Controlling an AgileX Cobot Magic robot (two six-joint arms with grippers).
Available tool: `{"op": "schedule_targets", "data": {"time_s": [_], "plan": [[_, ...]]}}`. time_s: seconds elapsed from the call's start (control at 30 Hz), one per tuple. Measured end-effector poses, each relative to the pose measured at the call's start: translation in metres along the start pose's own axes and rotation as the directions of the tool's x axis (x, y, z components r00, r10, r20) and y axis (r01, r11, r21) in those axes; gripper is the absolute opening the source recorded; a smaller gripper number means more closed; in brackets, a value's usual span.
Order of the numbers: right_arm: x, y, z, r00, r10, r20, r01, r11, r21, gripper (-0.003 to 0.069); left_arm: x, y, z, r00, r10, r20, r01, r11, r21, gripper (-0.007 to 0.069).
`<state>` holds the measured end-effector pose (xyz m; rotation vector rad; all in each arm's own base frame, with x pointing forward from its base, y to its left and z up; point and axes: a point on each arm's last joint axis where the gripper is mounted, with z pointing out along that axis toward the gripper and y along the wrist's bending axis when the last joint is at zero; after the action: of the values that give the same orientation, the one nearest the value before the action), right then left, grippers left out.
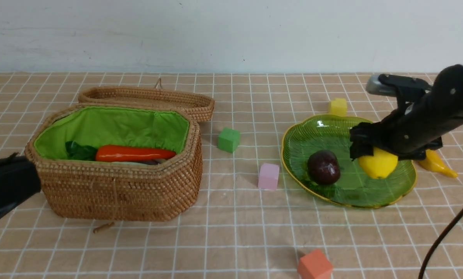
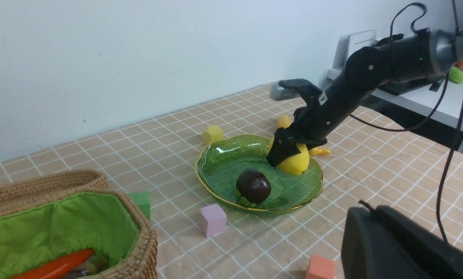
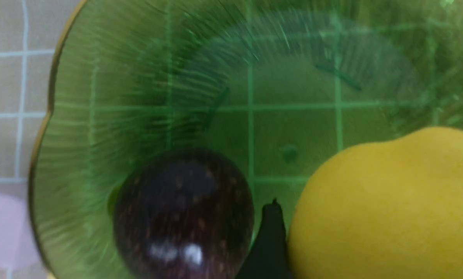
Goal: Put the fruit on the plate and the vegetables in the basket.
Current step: Use the right arm to grab a lemon and put it into the right plate, then use the right arm to grab a banana and put it into the right plate
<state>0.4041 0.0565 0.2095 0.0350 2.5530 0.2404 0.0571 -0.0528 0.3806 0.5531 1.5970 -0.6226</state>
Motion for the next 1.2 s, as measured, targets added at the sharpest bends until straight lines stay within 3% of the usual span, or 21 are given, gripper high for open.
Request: {"op": "schedule_targets", "data": {"time_s": [0.13, 0.4, 0.6, 0.73, 1.0, 1.2], "plan": [[0.0, -0.002, 0.003, 1.0, -0.008, 0.002, 0.008, 1.0, 0.006, 0.0677, 0.0, 0.0, 0.0, 1.0, -0.013, 0.001, 0.013, 1.0, 0.005, -0.0006], [-0.014, -0.018, -0.051, 0.998, 0.016, 0.067, -0.019, 0.999, 0.032, 0.0645, 0.0, -0.001, 0.0, 1.0, -0.018, 0.002, 0.018, 1.0, 0.008, -0.0003], [-0.041, -0.09, -0.077, 0.982, 0.164, 0.092, -0.175, 0.976, 0.129, 0.0532, 0.0, -0.001, 0.0, 0.999, -0.034, 0.003, 0.034, 0.999, 0.015, -0.0001], [-0.053, -0.114, -0.053, 0.972, 0.225, 0.067, -0.232, 0.964, 0.131, 0.0523, 0.0, -0.002, 0.0, 0.999, -0.037, 0.003, 0.036, 0.999, 0.017, 0.0001], [-0.063, -0.137, 0.032, 0.967, 0.255, 0.001, -0.253, 0.958, 0.133, 0.0582, 0.002, -0.001, 0.012, 0.998, -0.041, -0.041, 0.041, 0.999, 0.013, 0.0001], [-0.058, -0.145, 0.06, 0.966, 0.255, -0.037, -0.247, 0.958, 0.147, 0.0524, 0.006, -0.001, 0.021, 0.995, -0.044, -0.085, 0.045, 0.999, 0.01, 0.0005]]}}
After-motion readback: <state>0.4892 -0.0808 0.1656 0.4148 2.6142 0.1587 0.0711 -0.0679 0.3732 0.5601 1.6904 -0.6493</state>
